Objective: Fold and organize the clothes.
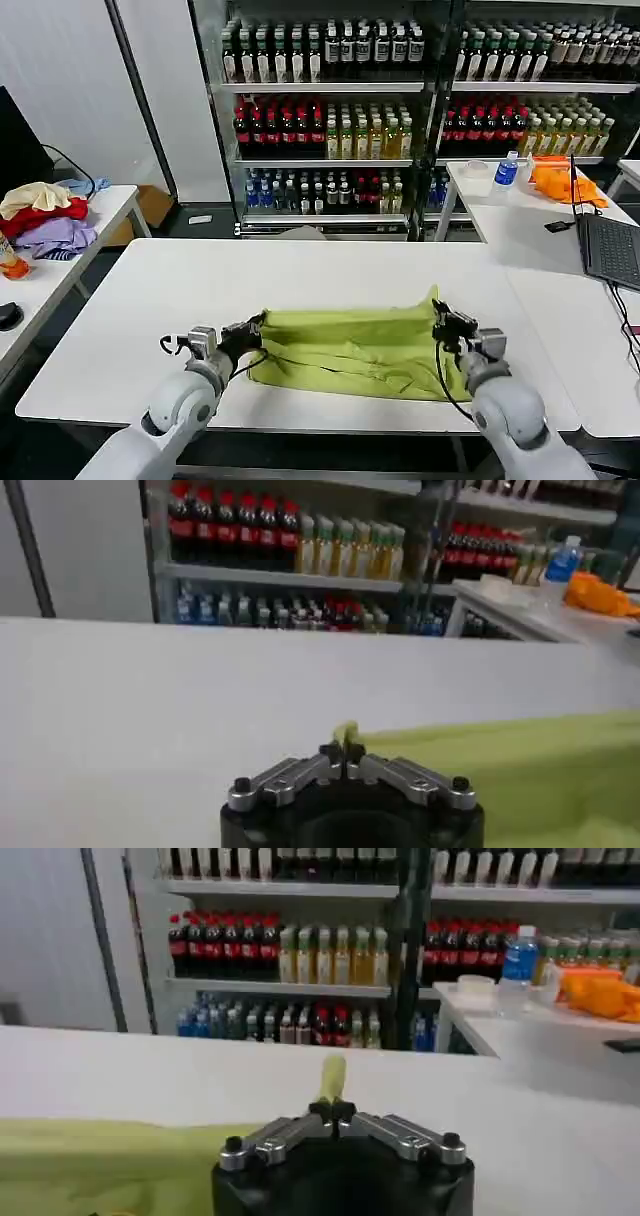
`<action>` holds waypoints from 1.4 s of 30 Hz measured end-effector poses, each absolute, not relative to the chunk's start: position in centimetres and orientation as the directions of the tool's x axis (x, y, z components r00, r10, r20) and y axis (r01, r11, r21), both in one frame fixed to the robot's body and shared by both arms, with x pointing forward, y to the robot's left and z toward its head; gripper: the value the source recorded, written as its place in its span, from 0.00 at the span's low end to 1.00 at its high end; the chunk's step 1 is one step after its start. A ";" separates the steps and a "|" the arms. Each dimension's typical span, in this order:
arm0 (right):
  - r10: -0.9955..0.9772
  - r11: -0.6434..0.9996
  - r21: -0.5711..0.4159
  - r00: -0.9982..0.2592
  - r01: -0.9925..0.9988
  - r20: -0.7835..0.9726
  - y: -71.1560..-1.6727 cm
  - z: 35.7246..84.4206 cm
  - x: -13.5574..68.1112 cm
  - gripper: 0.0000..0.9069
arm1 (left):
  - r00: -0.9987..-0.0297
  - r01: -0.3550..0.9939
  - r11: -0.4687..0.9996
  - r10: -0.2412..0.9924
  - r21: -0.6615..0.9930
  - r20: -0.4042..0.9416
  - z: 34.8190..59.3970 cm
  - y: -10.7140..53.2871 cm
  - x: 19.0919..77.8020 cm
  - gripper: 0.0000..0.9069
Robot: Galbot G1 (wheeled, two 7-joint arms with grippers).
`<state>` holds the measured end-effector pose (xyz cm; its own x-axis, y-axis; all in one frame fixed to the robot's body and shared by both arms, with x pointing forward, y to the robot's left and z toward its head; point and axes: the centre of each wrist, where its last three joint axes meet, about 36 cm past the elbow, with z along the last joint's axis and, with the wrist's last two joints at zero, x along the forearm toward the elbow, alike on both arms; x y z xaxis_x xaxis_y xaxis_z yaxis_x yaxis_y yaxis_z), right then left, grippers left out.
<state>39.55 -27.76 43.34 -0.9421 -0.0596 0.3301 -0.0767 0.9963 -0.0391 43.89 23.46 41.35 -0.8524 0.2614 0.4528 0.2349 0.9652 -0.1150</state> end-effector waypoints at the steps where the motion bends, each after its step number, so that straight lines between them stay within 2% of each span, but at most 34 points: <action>1: -0.056 0.997 -0.040 -0.940 -0.073 0.337 -27.8 43.1 39.2 0.00 | -0.850 0.235 0.965 0.261 -0.114 0.457 41.2 23.4 43.7 0.03; 9: -0.029 0.998 -0.041 -0.924 -0.048 0.381 -27.8 42.0 37.0 0.00 | -0.842 0.243 0.965 0.259 -0.098 0.473 40.5 23.4 42.9 0.06; 10: -0.025 0.998 -0.042 -0.922 -0.044 0.386 -27.8 41.9 36.9 0.59 | -0.842 0.244 0.965 0.259 -0.095 0.474 40.5 23.5 42.8 0.54; 11: -0.019 0.998 -0.046 -0.920 -0.040 0.391 -27.8 41.8 36.8 1.00 | -0.841 0.245 0.965 0.259 -0.093 0.475 40.5 23.5 42.8 0.54; 12: -0.015 0.998 -0.048 -0.919 -0.037 0.395 -27.8 41.7 36.7 1.00 | -0.840 0.245 0.965 0.258 -0.090 0.477 40.5 23.6 42.7 1.00; 25: -0.003 0.996 -0.082 -0.922 -0.038 0.387 -27.8 42.4 35.5 1.00 | -0.852 0.243 0.965 0.262 -0.102 0.453 40.9 23.0 41.3 1.00; 42: 0.005 0.994 -0.099 -0.927 -0.035 0.375 -27.5 43.0 34.7 1.00 | -0.853 0.224 0.955 0.289 -0.194 0.435 41.3 20.2 39.8 1.00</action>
